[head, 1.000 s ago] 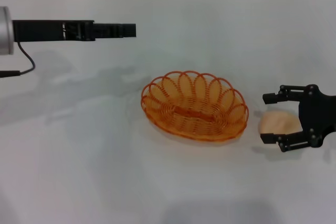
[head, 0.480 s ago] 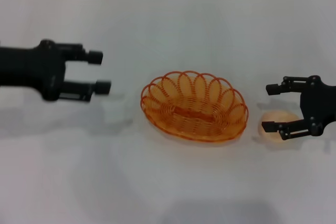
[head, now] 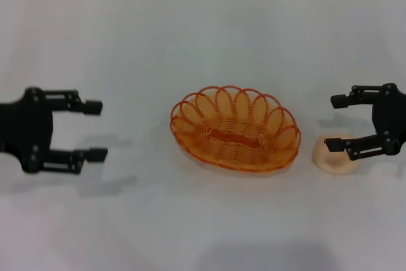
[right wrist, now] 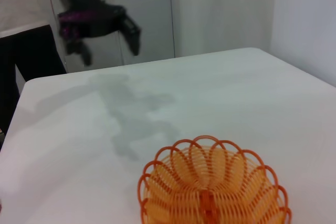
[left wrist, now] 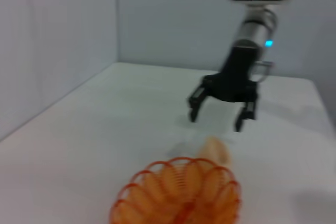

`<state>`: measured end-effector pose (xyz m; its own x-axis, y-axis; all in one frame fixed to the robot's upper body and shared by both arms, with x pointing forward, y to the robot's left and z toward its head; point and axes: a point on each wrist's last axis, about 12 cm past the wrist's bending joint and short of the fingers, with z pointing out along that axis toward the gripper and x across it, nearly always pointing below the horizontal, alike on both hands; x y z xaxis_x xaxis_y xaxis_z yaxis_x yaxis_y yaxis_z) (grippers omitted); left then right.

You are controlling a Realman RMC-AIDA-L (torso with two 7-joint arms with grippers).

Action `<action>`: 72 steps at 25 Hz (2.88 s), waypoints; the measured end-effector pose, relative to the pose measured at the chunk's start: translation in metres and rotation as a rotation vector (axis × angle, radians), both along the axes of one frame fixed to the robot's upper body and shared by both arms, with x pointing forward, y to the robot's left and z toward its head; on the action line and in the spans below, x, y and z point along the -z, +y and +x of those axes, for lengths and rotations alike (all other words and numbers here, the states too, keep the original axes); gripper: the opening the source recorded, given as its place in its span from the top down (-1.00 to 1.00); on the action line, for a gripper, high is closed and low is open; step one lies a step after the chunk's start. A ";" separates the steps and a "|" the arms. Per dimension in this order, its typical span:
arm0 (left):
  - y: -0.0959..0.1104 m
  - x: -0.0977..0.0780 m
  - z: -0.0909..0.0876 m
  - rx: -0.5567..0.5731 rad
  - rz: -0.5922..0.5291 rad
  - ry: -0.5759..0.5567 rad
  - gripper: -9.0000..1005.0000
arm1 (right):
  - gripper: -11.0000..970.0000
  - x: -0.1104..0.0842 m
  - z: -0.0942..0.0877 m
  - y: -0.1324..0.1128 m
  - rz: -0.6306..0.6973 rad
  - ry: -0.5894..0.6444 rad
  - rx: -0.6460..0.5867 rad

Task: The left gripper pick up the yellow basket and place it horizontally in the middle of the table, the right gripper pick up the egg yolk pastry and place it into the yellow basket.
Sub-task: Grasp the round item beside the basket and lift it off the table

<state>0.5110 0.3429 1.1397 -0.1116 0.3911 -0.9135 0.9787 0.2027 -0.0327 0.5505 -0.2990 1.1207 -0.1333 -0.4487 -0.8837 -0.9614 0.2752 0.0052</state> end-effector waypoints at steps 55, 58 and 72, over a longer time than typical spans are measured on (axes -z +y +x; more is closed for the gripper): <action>-0.008 0.025 -0.013 0.075 -0.041 0.033 -0.49 | 0.54 0.017 0.019 0.012 -0.258 0.160 0.066; -0.009 0.028 -0.013 0.068 -0.038 0.023 -0.49 | 0.65 0.016 0.019 0.010 -0.256 0.161 0.067; -0.025 0.050 -0.022 0.071 0.000 0.013 -0.49 | 0.86 -0.037 0.014 -0.021 -0.089 0.157 0.110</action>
